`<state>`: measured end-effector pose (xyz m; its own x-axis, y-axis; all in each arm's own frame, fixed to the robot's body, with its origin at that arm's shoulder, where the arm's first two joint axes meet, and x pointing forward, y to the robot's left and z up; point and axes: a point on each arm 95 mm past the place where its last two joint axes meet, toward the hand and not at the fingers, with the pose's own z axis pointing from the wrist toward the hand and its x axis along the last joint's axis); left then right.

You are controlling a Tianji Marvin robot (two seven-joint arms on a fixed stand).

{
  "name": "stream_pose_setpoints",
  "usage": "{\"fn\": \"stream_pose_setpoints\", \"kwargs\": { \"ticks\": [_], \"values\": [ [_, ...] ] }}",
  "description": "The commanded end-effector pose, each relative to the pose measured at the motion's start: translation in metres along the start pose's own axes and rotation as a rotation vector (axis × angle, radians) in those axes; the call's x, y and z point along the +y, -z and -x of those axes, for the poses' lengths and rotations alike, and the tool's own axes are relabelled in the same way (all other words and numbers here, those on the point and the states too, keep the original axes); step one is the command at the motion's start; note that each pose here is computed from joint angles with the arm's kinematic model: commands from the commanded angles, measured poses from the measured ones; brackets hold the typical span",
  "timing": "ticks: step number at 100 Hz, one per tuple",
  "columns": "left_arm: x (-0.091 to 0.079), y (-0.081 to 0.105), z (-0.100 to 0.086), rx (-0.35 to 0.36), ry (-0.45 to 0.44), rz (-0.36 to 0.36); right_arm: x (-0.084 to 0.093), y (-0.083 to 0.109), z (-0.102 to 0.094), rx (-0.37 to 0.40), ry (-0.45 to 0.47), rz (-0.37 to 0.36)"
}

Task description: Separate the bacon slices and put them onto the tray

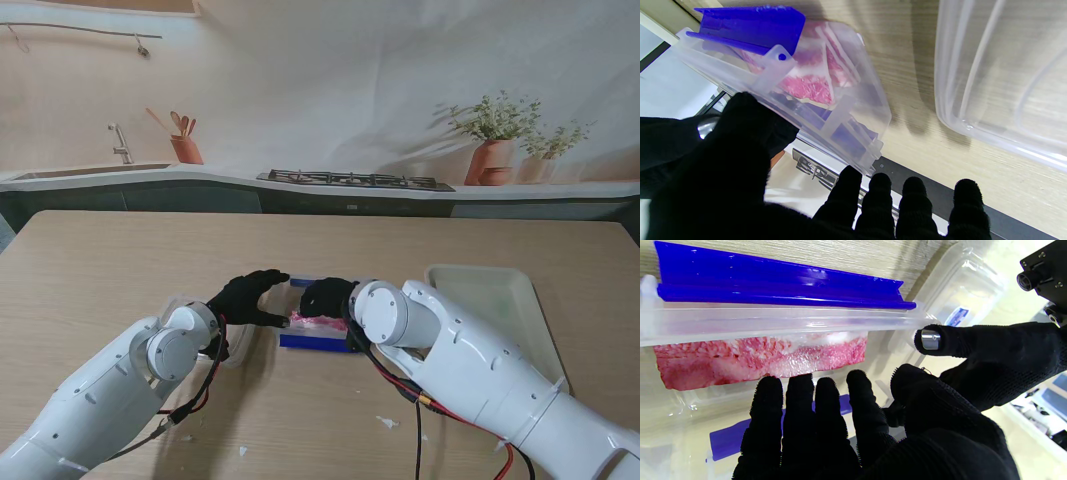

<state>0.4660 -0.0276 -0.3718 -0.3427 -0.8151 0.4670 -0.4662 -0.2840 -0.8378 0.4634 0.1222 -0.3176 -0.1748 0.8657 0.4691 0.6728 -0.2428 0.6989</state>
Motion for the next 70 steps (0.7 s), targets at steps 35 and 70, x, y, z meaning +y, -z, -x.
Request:
{"fn": "stream_pose_setpoints", "kwargs": {
  "ticks": [35,70],
  "values": [
    [0.012,0.0017,0.0016,-0.01,0.002,0.044,-0.01,-0.0037,0.003,-0.026,0.042,-0.067],
    [0.0121,0.0016,0.0018,-0.01,0.002,0.046,-0.0075,-0.0031,-0.0004,-0.046,0.06,-0.044]
  ]
}}
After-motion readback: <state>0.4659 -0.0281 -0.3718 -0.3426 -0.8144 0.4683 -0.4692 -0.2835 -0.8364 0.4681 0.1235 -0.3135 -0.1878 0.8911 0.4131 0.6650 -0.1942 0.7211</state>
